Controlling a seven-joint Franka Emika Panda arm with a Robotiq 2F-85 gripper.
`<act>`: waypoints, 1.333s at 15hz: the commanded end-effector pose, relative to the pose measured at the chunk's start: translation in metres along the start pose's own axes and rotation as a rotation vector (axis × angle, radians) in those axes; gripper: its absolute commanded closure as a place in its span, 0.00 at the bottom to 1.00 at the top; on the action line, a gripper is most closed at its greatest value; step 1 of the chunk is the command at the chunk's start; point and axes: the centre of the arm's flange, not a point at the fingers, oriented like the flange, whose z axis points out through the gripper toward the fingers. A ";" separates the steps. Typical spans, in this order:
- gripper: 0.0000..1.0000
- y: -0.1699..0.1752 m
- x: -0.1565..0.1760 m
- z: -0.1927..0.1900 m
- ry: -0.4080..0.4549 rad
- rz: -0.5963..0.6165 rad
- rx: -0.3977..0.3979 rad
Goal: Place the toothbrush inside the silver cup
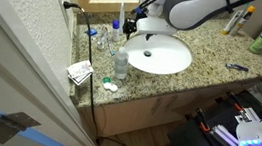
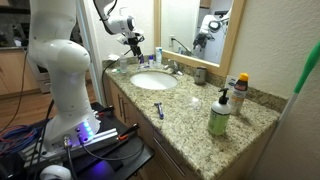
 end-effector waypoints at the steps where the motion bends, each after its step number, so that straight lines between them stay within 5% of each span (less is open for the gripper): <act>1: 0.00 -0.001 0.001 0.000 0.000 0.000 0.002; 12: 0.00 -0.073 0.011 0.105 0.196 -0.050 0.031; 14: 0.00 -0.061 0.006 0.080 0.182 -0.043 0.043; 20: 0.00 -0.071 0.018 0.085 0.198 -0.027 0.050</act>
